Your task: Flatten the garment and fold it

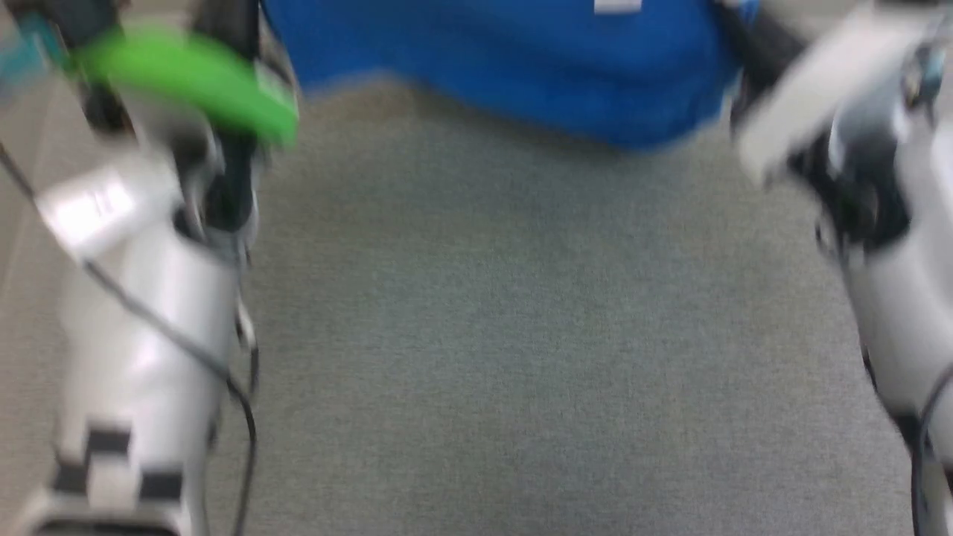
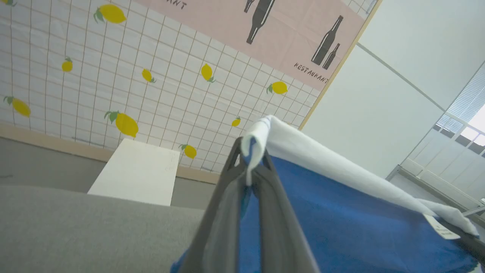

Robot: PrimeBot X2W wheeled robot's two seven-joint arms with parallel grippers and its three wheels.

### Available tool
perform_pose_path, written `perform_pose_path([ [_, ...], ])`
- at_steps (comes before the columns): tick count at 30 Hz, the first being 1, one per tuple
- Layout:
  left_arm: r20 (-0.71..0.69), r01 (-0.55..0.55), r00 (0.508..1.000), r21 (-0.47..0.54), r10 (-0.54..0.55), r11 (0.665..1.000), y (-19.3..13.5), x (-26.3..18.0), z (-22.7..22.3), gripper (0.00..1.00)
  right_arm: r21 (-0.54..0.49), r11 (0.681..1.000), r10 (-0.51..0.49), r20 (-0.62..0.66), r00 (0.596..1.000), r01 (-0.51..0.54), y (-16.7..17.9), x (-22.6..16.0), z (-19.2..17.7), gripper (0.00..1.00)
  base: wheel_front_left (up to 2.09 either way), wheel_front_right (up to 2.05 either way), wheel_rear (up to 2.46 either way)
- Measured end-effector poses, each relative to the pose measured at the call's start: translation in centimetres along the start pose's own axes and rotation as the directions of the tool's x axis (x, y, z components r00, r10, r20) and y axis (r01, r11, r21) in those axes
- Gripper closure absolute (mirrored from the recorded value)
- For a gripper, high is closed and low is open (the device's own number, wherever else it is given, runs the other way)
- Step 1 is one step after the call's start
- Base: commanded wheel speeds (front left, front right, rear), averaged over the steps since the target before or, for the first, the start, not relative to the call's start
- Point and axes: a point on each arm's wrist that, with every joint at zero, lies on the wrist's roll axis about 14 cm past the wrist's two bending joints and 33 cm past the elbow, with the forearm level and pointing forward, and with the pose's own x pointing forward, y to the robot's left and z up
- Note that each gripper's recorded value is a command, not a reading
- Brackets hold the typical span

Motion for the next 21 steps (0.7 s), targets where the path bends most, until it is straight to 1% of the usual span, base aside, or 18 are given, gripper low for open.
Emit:
perform_pose_path([
  [1, -0.019, -0.013, 1.000, -0.018, 0.013, 1.000, 0.2, -1.6, -0.7, 1.00, -0.013, 1.000, 0.004, -0.019, 1.000, -0.005, 0.1, -1.2, -0.9, 1.00, 0.00, 0.00, 0.00],
  [4, -0.097, -0.070, 0.993, -0.039, 0.066, 0.997, 0.7, -6.2, -3.2, 1.00, 0.009, 1.000, 0.006, -0.047, 0.999, -0.006, 0.5, -4.3, -3.0, 1.00, 0.00, 0.00, 0.00],
  [7, -0.171, -0.131, 0.978, -0.056, 0.120, 0.990, 1.0, -10.8, -5.0, 1.00, 0.079, 0.997, 0.011, -0.106, 0.994, -0.003, 1.3, -7.3, -5.8, 1.00, 0.00, 0.00, 0.00],
  [11, -0.270, -0.214, 0.944, -0.058, 0.191, 0.975, 1.1, -16.4, -6.9, 1.00, 0.134, 0.991, 0.033, -0.232, 0.972, -0.002, 2.9, -11.5, -10.3, 1.00, 0.00, 0.00, 0.00],
  [14, -0.348, -0.279, 0.905, -0.051, 0.245, 0.959, 1.3, -20.2, -8.3, 1.00, 0.162, 0.987, 0.048, -0.316, 0.947, 0.004, 4.1, -14.3, -13.1, 1.00, 0.00, 0.00, 0.00],
  [17, -0.425, -0.338, 0.856, -0.028, 0.295, 0.941, 1.7, -23.6, -9.7, 1.00, 0.181, 0.983, 0.076, -0.413, 0.908, 0.000, 5.5, -16.9, -15.9, 1.00, 0.00, 0.00, 0.00],
  [20, -0.502, -0.391, 0.799, -0.013, 0.332, 0.920, 1.8, -26.8, -11.2, 1.00, 0.183, 0.983, 0.098, -0.526, 0.845, 0.000, 6.3, -19.5, -18.5, 1.00, 0.00, 0.00, 0.00],
  [21, -0.527, -0.410, 0.777, -0.011, 0.343, 0.912, 1.8, -27.8, -11.7, 1.00, 0.181, 0.984, 0.101, -0.567, 0.817, 0.004, 6.4, -20.5, -19.3, 1.00, 0.00, 0.00, 0.00],
])
